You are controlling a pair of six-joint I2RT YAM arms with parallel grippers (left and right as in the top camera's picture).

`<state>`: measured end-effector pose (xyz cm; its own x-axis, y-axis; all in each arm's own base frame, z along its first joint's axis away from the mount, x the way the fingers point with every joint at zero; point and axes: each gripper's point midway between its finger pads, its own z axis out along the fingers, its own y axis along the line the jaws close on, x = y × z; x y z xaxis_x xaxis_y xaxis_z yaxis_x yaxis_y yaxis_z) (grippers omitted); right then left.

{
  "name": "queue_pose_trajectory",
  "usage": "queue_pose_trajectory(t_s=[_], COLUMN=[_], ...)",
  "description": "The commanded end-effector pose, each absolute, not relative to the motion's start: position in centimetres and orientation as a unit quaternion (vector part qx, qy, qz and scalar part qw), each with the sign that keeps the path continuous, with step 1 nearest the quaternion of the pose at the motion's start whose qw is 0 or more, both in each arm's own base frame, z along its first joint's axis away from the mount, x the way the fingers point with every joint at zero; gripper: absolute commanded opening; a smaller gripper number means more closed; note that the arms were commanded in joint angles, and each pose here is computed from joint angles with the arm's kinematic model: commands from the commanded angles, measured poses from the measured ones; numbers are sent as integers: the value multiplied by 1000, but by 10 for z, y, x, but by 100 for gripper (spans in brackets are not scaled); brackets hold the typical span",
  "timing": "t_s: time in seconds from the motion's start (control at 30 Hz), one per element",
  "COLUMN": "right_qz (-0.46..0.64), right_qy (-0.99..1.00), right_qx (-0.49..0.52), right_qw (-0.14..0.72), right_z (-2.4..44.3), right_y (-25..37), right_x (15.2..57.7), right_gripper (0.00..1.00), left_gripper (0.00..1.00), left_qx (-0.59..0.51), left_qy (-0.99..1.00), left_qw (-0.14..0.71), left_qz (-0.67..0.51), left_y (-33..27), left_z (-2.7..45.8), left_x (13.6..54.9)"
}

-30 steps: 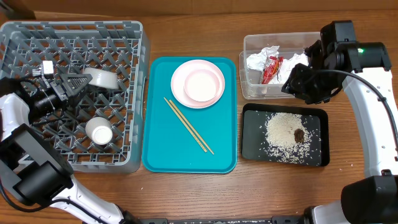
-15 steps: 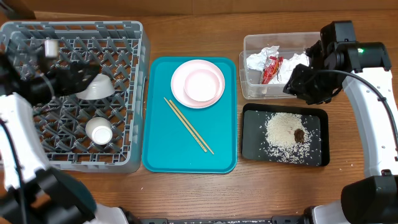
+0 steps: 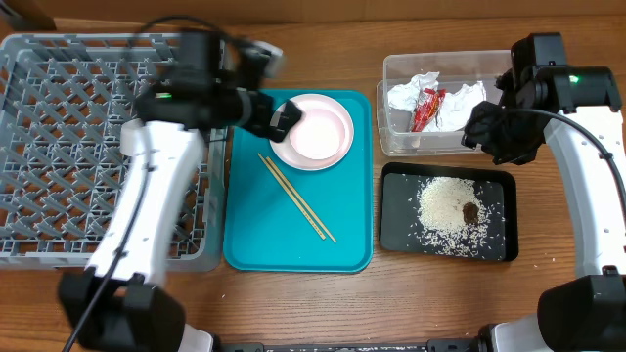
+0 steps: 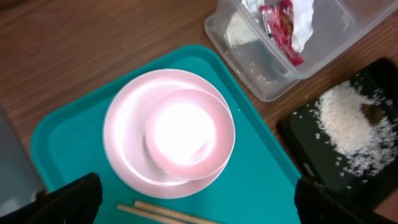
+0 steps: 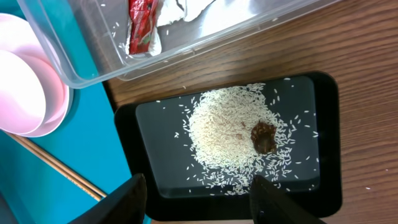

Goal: Sort waste into correct bins and load items into the dishwasher
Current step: 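Reach the left gripper to the pink bowl on the plate and grasp it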

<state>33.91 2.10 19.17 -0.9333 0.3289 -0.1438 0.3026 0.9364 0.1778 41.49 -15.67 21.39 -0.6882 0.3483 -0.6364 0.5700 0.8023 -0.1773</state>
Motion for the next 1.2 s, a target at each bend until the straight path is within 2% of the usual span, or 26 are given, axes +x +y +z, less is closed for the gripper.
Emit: queue_pose_trajectory(t_s=[0.0,0.07,0.23,0.47,0.6,0.87,1.03,1.17], right_qz=[74,74,74,74,74,74,73,73], right_qy=[976,976,976,976,976,976,977,977], right_qx=[174,174,174,174,174,174,174,174], right_qw=[109,109,109,109,109,108,103,102], right_z=[205,205,205,205,205,205,204,204], right_y=[15,15,15,15,15,15,15,15], right_x=[342,342,342,342,342,341,339,338], right_gripper=[56,56,56,56,56,56,56,56], left_gripper=[100,100,92,80,63,6,4,4], left_qx=[271,289,310,310,308,309,299,274], left_qy=[913,911,918,936,939,939,940,942], left_qw=[281,270,228,165,149,154,162,191], left_qz=[-120,-115,-94,-26,-12,-14,-18,-25], left_y=[-176,-194,-214,-200,-194,-196,-200,-203], left_z=[181,162,112,49,39,40,54,93], left_x=[425,426,426,426,423,425,428,438])
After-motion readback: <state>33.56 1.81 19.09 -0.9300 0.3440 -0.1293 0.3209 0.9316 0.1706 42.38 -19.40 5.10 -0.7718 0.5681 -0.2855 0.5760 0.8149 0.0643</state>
